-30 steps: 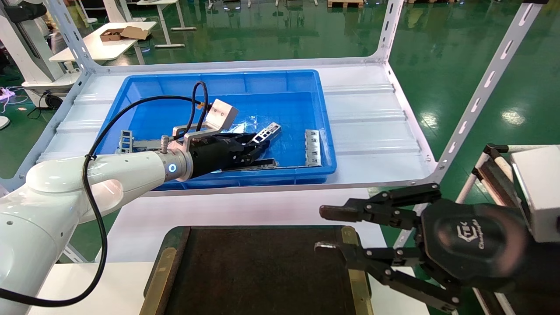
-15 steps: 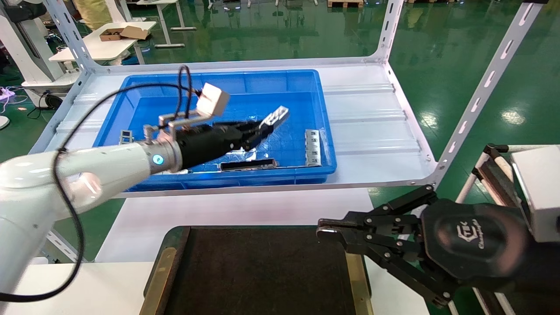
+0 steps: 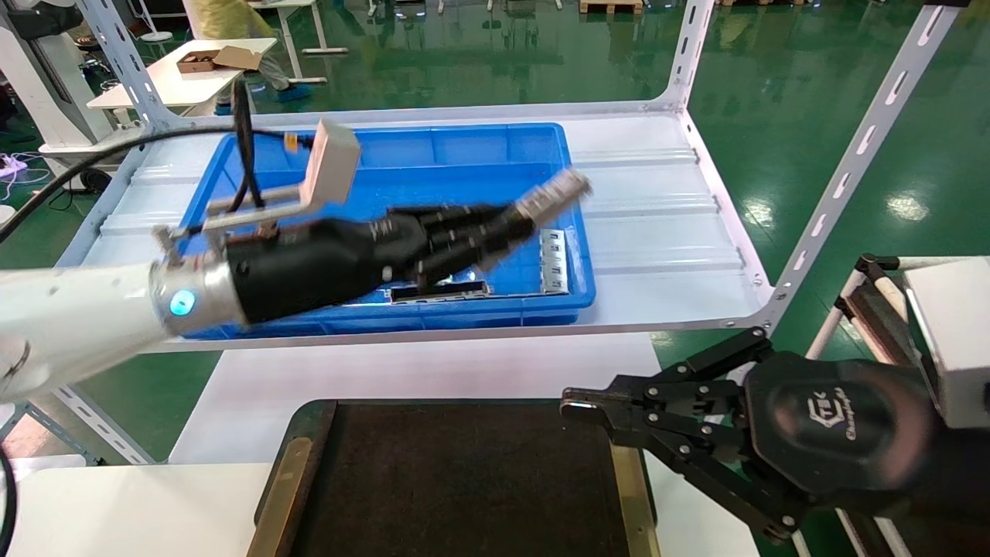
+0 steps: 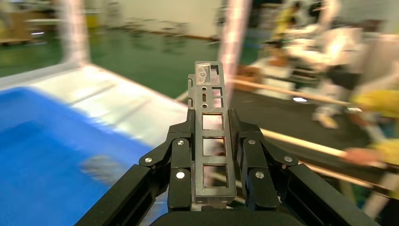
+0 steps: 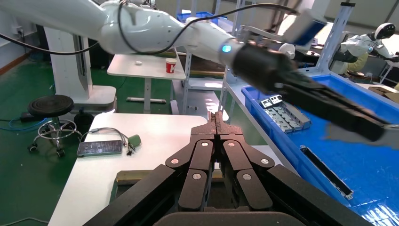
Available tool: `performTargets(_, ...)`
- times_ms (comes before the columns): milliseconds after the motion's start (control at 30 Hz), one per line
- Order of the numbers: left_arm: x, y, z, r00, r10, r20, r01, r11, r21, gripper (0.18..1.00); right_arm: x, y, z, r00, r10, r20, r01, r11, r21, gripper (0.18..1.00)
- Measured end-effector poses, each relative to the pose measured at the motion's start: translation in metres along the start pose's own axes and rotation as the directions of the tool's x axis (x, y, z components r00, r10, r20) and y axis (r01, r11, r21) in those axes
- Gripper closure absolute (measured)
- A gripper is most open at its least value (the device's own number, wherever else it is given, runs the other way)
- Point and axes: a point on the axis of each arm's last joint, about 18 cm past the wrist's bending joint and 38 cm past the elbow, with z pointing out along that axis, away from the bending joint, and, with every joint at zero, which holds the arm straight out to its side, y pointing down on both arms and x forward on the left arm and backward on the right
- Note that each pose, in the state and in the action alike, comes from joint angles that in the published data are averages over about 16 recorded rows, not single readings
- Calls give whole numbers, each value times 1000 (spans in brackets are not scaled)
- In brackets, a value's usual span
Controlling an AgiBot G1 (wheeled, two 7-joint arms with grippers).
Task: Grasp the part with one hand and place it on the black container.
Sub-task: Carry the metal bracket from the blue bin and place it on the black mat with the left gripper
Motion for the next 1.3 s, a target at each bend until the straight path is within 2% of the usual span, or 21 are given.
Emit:
performTargets(167, 42, 33, -7, 992, -56, -112, 53, 998, -30, 863, 0, 0, 0, 1000, 0, 0, 0, 1000, 0, 988)
performTargets(300, 69, 71, -11, 982, -135, -129, 126, 989, -77, 863, 0, 0, 0, 1000, 0, 0, 0, 1000, 0, 988)
performTargets(400, 81, 104, -14, 975, -205, -82, 195, 974, -117, 863, 0, 0, 0, 1000, 0, 0, 0, 1000, 0, 988)
performTargets(500, 88, 138, -16, 963, -269, 7, 267, 952, -147, 863, 0, 0, 0, 1000, 0, 0, 0, 1000, 0, 988)
performTargets(633, 91, 182, -16, 930, -332, 157, 355, 922, -156, 863, 0, 0, 0, 1000, 0, 0, 0, 1000, 0, 988)
performTargets(800, 88, 229, -10, 854, -379, 355, 442, 890, -111, 863, 0, 0, 0, 1000, 0, 0, 0, 1000, 0, 988)
performTargets(1000, 77, 267, 11, 720, -428, 546, 511, 860, 0, 863, 0, 0, 0, 1000, 0, 0, 0, 1000, 0, 988)
performTargets(1167, 67, 284, 31, 613, -471, 634, 551, 830, 84, 863, 0, 0, 0, 1000, 0, 0, 0, 1000, 0, 988)
performTargets(1300, 61, 293, 46, 552, -497, 670, 578, 807, 123, 863, 0, 0, 0, 1000, 0, 0, 0, 1000, 0, 988)
